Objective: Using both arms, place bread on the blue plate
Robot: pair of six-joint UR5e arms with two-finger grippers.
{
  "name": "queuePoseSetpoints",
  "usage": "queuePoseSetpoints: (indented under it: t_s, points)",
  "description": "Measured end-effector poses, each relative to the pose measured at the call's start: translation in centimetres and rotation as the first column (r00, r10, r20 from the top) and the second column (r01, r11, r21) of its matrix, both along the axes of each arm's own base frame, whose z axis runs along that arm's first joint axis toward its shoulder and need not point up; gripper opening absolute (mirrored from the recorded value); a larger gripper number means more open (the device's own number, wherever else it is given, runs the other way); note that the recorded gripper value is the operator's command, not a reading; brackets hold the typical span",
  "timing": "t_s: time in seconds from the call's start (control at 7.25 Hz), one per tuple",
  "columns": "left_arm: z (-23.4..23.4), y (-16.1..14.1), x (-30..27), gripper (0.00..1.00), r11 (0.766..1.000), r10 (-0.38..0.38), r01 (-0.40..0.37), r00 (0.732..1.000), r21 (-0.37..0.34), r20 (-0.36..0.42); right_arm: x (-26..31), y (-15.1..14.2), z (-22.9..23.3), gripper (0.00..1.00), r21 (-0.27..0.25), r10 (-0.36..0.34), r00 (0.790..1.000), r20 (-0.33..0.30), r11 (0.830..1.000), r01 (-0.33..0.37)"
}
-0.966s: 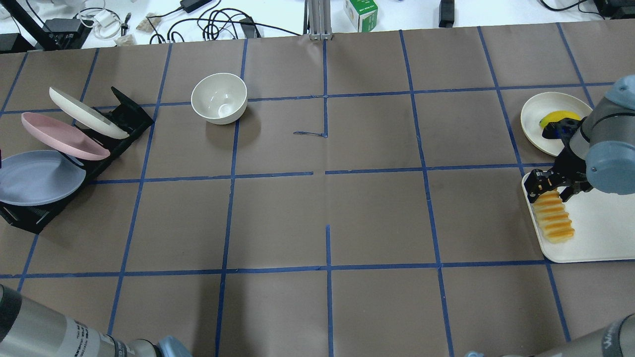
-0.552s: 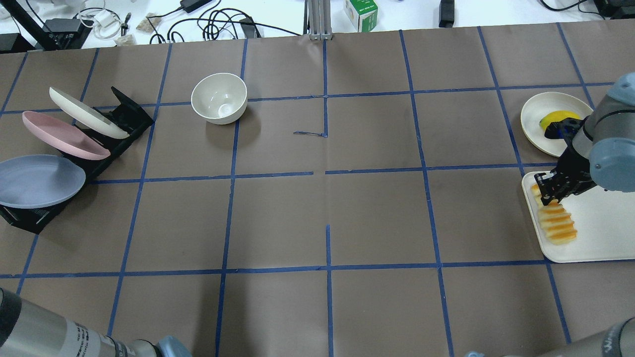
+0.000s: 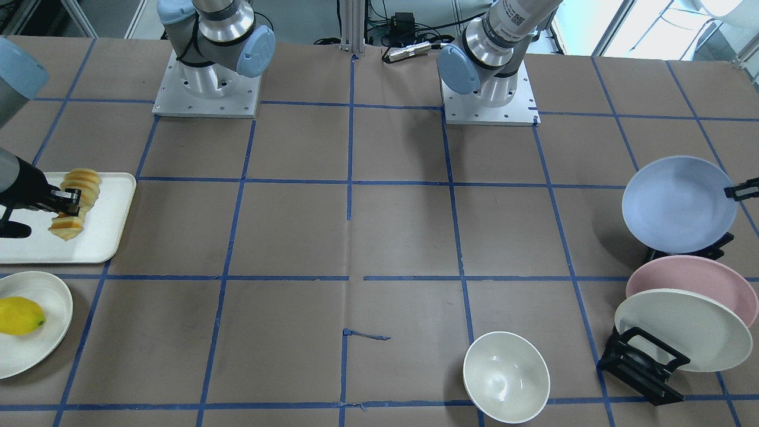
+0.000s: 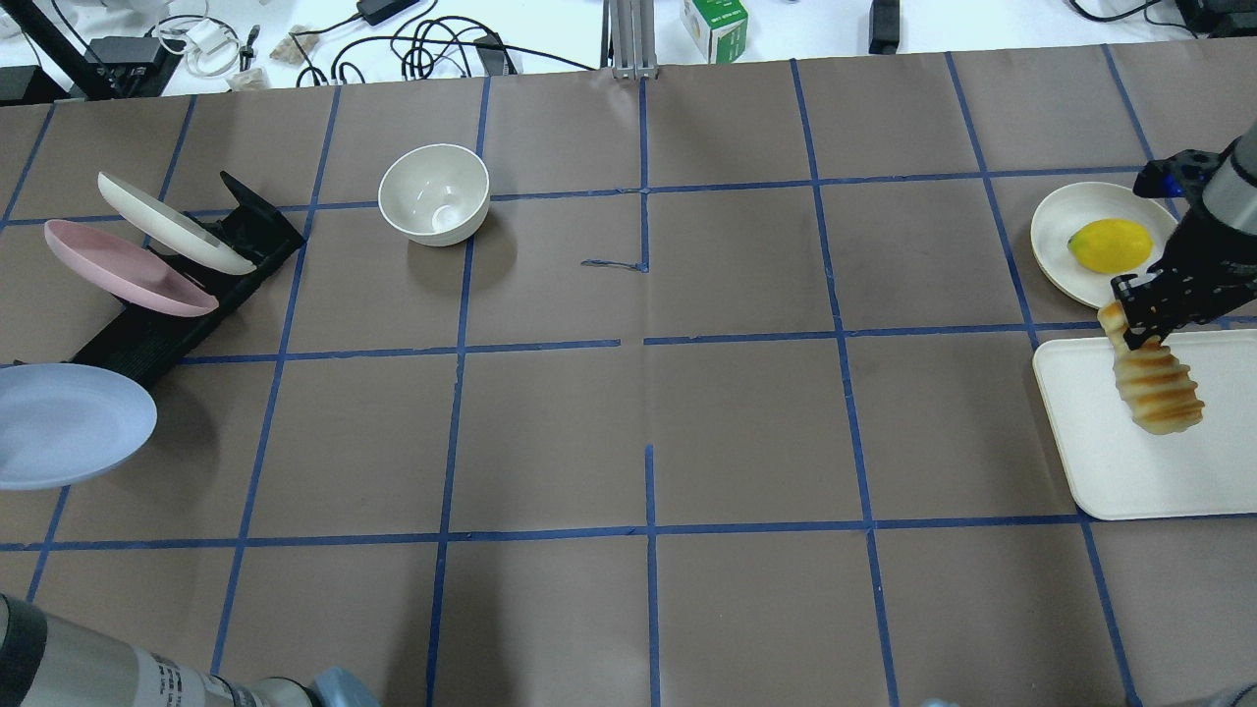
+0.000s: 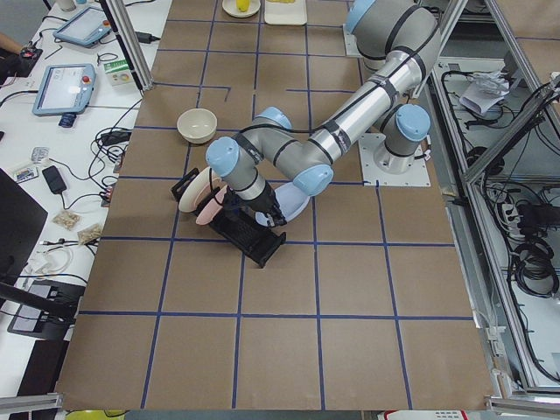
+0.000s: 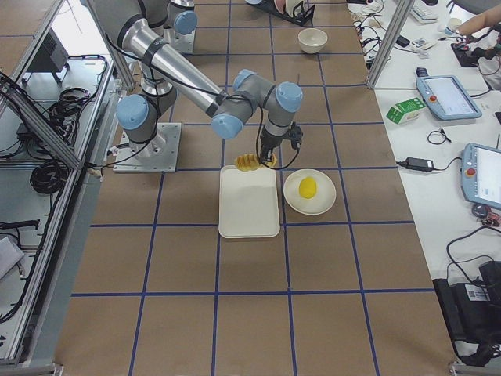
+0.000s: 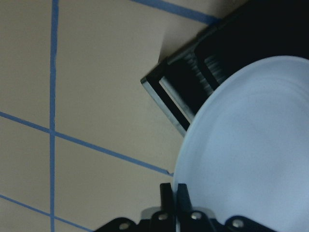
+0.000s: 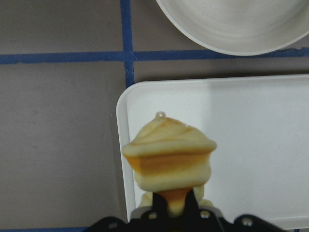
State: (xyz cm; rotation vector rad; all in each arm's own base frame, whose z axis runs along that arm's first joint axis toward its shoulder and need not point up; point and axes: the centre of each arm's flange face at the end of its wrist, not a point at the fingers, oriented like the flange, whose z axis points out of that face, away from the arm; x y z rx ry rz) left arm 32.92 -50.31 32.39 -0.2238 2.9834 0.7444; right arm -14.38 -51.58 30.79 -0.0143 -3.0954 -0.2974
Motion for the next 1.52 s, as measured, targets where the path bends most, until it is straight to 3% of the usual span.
queuePoseSetpoints:
  t_s: [0.14,0.41,0.83,0.97,1.24,1.52]
  points:
    - [-0.4,0.0,-2.4,0.00,1.000,-0.018,0.017,0.993,-0.009,-0.115,0.9,-1.2,2.5,0.00,-0.014,0.008,1.000,-0.006,1.000,-0.008]
    - [-2.3,-1.9,-11.0,0.00,0.998,-0.019,-0.002,0.952,-0.069,-0.305,5.8,-3.5,6.5,0.00,-0.039,-0.004,1.000,-0.025,0.999,0.003]
    - [-4.0,-4.9,-31.6,0.00,0.993,0.075,-0.106,0.900,-0.050,-0.429,17.4,-5.0,8.6,0.00,-0.095,-0.030,0.999,0.028,0.995,0.032]
    - [-4.5,-5.7,-38.2,0.00,0.991,0.060,-0.107,0.888,-0.079,-0.457,21.5,-5.1,8.9,0.00,-0.107,-0.049,0.998,0.039,0.993,0.053]
    - [-6.9,-5.8,-48.7,0.00,0.975,0.025,-0.115,0.906,-0.189,-0.422,29.6,-5.7,8.7,0.00,-0.110,-0.080,0.995,0.064,0.990,0.087]
    - [-11.5,-5.4,-52.4,0.00,0.928,-0.039,-0.118,0.912,-0.352,-0.409,36.1,-5.8,7.6,0.00,-0.096,-0.094,0.994,0.062,0.990,0.100]
